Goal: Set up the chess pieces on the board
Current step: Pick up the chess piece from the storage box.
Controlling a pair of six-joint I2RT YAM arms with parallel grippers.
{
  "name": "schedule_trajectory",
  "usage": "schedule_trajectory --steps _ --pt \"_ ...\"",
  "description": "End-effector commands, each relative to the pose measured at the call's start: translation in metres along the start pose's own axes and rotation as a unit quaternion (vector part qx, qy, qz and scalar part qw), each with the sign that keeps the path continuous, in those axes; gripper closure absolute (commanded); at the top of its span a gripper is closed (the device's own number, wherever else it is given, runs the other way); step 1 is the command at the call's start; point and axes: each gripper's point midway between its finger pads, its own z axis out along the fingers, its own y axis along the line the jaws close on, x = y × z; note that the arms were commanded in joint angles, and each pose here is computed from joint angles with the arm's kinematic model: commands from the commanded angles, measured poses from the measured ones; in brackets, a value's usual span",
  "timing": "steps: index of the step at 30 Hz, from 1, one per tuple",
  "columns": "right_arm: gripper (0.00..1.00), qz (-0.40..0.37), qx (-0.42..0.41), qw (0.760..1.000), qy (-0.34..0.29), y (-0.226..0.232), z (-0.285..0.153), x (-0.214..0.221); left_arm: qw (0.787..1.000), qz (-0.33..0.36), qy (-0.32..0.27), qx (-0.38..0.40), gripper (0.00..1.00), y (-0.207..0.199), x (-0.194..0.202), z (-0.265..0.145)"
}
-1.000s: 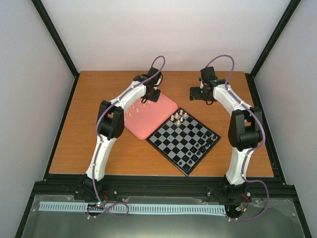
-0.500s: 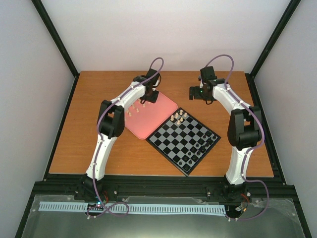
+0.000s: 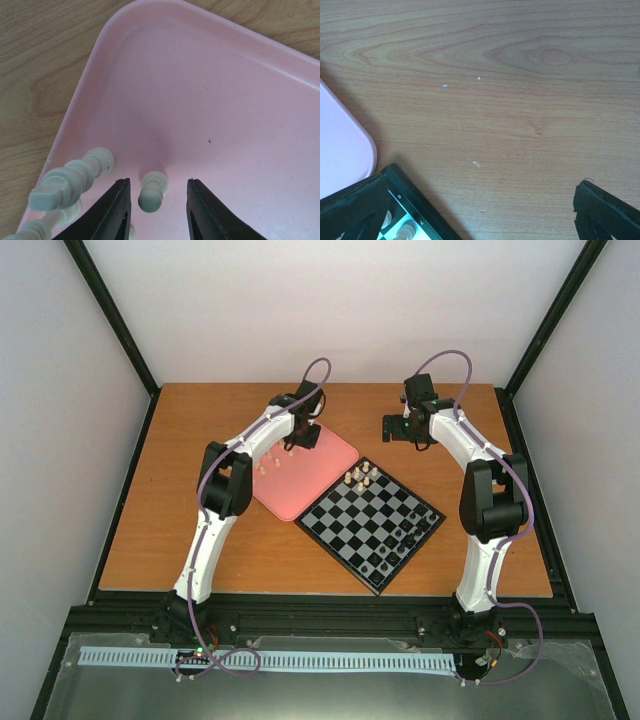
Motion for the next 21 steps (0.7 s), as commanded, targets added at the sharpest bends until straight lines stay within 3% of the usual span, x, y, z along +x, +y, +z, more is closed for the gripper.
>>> schedule_trajectory --steps 1,21 --pt "0.00 0.003 -0.002 1.000 -0.005 -0.001 0.002 -0.006 1.000 -0.003 -0.003 -0.003 0.66 0.004 -0.003 0.003" --pt "0.00 0.002 -0.003 1.000 -0.003 -0.001 0.002 -0.004 1.000 -0.005 0.008 -0.001 0.77 0.004 0.003 0.014"
